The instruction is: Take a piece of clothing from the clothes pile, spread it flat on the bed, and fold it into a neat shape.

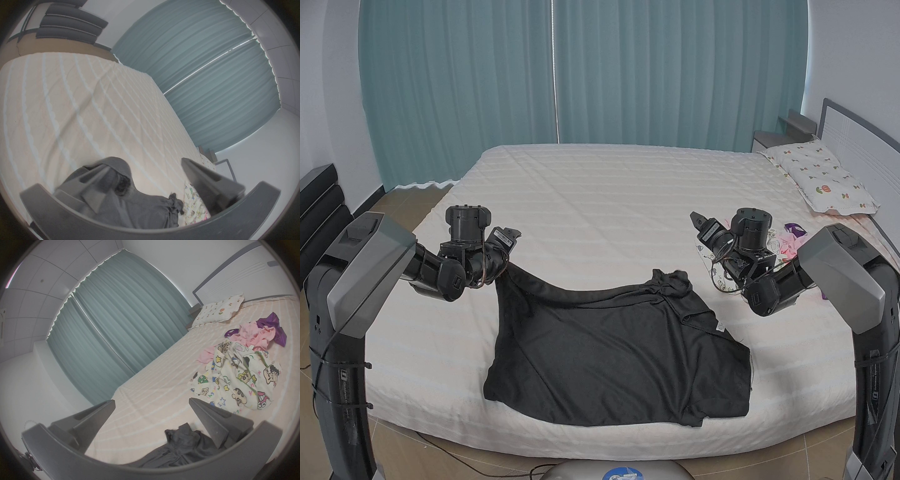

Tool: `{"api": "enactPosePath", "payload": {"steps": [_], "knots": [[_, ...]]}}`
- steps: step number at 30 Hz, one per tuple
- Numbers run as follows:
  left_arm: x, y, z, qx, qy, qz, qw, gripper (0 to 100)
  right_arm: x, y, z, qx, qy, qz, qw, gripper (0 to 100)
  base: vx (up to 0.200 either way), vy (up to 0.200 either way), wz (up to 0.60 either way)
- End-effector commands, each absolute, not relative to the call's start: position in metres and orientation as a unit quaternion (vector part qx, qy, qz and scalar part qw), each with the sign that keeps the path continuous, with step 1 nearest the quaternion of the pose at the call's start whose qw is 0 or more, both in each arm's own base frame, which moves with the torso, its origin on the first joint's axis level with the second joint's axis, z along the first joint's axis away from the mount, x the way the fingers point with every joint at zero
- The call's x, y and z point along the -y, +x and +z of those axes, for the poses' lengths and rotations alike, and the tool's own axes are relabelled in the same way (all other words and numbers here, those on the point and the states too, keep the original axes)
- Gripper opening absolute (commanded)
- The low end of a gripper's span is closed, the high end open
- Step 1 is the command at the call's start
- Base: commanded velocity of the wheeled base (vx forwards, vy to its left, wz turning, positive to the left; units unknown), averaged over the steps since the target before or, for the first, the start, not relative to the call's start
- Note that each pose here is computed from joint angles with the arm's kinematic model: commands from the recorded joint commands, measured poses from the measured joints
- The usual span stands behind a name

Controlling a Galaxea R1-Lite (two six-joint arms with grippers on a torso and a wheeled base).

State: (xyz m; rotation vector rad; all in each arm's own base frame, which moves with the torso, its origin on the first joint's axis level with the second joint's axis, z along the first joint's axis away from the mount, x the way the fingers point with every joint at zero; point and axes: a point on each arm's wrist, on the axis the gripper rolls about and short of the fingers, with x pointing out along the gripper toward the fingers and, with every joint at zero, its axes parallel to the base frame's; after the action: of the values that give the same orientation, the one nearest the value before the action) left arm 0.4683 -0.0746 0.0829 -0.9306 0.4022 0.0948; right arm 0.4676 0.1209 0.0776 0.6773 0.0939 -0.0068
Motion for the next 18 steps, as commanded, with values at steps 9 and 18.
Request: {"api": "enactPosePath", "payload": {"steps": [9,18], "knots": [[0.042,0.467,0.099,-0.190,-0.431,0.075,0.879,100,-0.103,0.451,0.047,-0.135,0.301,-0.043,0.943,100,0.000,0.000,0.00],[0.034,0.477,0.113,-0.228,-0.432,0.042,0.872,100,-0.120,0.431,0.016,-0.204,0.258,-0.025,0.944,100,0.000,0.000,0.00]]}}
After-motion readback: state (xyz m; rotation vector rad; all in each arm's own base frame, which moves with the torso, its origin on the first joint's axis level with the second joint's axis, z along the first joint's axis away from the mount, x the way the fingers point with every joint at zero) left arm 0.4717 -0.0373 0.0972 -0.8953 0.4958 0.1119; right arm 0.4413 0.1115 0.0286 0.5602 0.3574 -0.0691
